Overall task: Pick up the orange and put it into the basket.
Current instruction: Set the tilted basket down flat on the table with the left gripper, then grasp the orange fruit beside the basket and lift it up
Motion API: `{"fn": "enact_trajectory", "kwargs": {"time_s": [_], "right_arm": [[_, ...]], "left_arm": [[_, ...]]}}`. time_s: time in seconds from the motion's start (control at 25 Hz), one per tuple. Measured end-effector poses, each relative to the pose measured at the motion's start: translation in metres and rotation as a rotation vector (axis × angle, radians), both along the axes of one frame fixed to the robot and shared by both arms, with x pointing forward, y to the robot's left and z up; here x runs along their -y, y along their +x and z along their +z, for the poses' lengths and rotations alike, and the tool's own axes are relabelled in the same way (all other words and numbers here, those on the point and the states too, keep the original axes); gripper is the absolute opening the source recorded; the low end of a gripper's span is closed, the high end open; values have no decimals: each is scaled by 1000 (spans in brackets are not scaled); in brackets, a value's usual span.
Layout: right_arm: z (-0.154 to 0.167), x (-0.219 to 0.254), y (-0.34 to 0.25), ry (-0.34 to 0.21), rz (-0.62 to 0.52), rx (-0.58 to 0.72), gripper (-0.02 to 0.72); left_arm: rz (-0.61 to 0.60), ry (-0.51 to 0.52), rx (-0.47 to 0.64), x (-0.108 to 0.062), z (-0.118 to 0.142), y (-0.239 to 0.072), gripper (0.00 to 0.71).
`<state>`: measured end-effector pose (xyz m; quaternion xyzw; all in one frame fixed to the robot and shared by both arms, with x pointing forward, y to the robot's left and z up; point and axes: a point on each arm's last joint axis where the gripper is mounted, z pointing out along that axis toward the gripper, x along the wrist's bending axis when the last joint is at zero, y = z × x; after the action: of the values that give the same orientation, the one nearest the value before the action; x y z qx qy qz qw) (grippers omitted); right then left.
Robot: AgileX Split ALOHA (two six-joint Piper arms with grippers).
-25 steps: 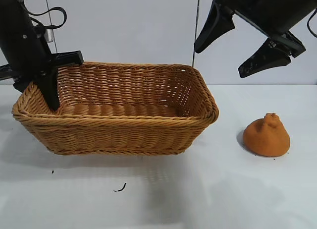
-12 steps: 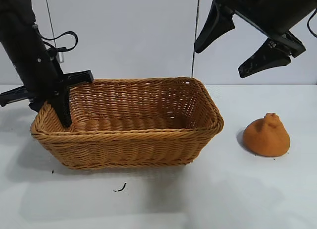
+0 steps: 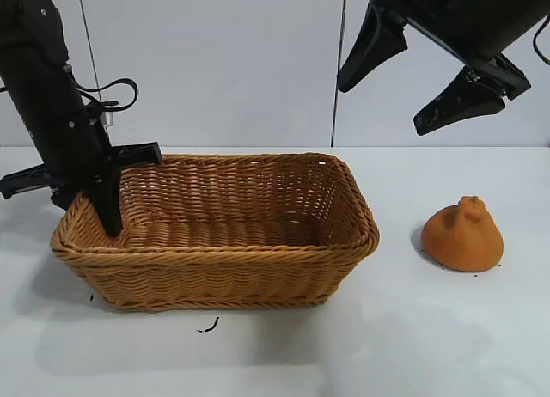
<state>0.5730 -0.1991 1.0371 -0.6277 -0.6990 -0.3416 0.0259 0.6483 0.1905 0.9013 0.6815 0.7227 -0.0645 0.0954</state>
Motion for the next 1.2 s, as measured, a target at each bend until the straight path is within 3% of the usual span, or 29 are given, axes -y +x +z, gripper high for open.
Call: {"fn": "enact_trajectory", "kwargs": {"time_s": [0.04, 0.12, 0.24, 0.4, 0.6, 0.96, 1.2], "right_arm": [[0, 0, 0, 0, 0, 0, 696], [0, 0, 0, 0, 0, 0, 696], [0, 0, 0, 0, 0, 0, 696], [0, 0, 0, 0, 0, 0, 696], [0, 0, 0, 0, 0, 0, 696], [0, 0, 0, 0, 0, 0, 696], [0, 0, 0, 0, 1, -2, 696]], "left_arm": [[0, -1, 0, 0, 0, 0, 475], [-1, -1, -1, 0, 0, 0, 603], [-4, 0, -9, 0, 1, -1, 670], [-22, -2, -6, 1, 19, 1, 690], [-73, 22, 21, 0, 65, 8, 692], [-101, 64, 252, -5, 154, 19, 692], [-99, 121, 310, -15, 174, 16, 692]]}}
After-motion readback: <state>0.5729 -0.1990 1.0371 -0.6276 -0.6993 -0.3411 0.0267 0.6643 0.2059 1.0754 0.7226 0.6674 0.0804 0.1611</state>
